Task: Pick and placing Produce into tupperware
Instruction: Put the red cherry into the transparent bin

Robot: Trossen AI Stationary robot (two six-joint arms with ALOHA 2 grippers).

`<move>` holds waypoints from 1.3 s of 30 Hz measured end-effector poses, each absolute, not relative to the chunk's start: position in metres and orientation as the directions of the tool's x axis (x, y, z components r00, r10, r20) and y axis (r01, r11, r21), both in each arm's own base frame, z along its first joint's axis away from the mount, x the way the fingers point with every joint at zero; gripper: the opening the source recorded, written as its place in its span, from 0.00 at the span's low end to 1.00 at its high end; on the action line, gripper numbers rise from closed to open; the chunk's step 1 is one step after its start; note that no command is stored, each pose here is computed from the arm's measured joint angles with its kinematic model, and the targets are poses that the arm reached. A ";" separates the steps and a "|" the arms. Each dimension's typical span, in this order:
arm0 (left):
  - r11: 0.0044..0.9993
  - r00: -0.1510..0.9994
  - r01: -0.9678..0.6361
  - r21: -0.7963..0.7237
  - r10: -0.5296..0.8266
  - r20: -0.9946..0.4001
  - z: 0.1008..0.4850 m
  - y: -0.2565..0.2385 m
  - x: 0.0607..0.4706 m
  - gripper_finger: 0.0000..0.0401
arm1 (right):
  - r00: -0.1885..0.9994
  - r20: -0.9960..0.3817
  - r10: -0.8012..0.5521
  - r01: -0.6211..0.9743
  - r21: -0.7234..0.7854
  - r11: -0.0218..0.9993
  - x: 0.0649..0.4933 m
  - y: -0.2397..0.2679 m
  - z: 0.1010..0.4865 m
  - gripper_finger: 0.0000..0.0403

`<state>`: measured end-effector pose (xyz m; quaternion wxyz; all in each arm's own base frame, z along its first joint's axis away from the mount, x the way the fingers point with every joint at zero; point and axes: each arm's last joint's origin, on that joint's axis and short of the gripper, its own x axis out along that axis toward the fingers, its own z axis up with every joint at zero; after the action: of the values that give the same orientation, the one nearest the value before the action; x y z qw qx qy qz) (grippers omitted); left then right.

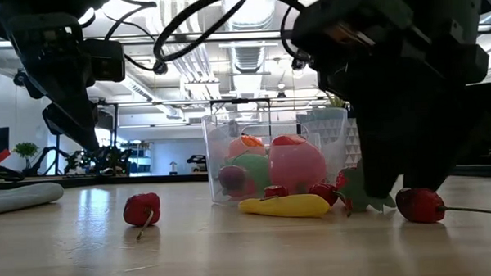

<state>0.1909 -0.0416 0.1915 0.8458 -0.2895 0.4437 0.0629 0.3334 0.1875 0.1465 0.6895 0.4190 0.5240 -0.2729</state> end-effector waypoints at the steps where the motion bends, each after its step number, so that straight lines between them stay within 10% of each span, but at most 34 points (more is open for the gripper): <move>1: 0.825 0.598 -0.364 -0.433 -0.150 -0.788 0.191 -0.042 0.191 0.60 | 0.302 -0.951 0.065 0.816 0.294 0.498 0.333 0.188 0.147 0.44; 39: 0.825 0.595 -0.365 -0.431 -0.149 -0.790 0.191 -0.042 0.191 0.60 | 0.219 -0.970 0.107 0.769 0.240 0.592 0.333 0.209 0.147 0.44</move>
<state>0.1905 -0.0415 0.1908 0.8451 -0.2888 0.4454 0.0637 0.3326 0.2088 0.1470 0.6816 0.3808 0.5757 -0.2428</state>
